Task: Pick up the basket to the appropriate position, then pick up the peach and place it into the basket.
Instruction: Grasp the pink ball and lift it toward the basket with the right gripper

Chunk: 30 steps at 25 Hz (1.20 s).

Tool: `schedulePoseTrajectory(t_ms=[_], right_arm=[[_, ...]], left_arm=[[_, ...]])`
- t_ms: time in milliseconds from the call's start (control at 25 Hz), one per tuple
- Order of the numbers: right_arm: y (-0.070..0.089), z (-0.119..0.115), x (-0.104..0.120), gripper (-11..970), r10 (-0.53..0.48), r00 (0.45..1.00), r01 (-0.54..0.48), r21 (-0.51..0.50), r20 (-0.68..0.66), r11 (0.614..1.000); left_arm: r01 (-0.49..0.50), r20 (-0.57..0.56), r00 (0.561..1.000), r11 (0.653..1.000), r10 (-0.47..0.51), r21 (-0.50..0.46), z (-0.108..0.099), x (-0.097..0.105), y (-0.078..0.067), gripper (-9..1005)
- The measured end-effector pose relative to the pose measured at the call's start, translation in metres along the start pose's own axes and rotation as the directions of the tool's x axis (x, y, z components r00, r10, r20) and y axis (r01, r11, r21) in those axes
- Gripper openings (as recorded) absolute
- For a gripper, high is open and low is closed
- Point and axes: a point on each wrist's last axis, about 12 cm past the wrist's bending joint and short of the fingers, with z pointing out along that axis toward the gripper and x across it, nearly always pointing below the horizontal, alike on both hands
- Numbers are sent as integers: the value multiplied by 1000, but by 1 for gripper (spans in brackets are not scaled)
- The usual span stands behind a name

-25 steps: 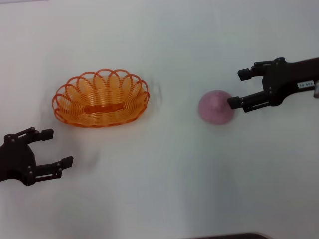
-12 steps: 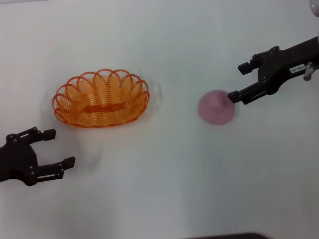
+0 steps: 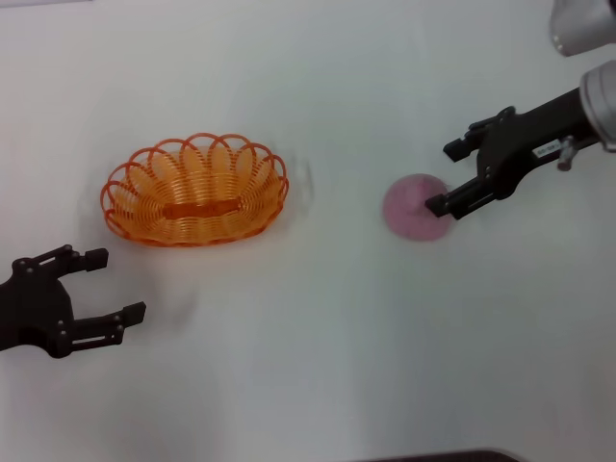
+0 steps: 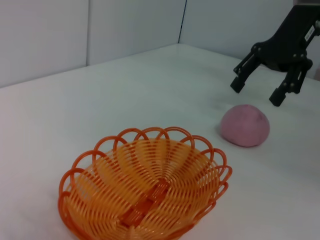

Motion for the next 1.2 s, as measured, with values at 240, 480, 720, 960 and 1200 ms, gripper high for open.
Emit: schedulePoseTrajectory(t_ms=[240, 480, 720, 960, 1200], right_arm=[[3, 18, -3, 877, -19, 999, 19, -21, -40, 1000], [4, 26, -5, 874, -24, 998, 23, -29, -52, 999], [3, 28, -6, 871, -21, 998, 20, -26, -52, 999], [3, 29, -5, 867, -31, 998, 30, -21, -55, 999], [3, 30, -6, 651, -38, 998, 37, -17, -59, 999]], left_arm=[[-1, -1, 1000, 1000, 1, 1, 0, 0, 0, 887], [0, -3, 1000, 1000, 0, 4, 0, 0, 0, 887], [1, -4, 1000, 1000, -1, 3, 1, 1, -1, 887], [1, -3, 1000, 1000, -1, 4, 1, 0, -1, 887], [0, -1, 1000, 1000, 0, 5, 1, 0, -1, 887]])
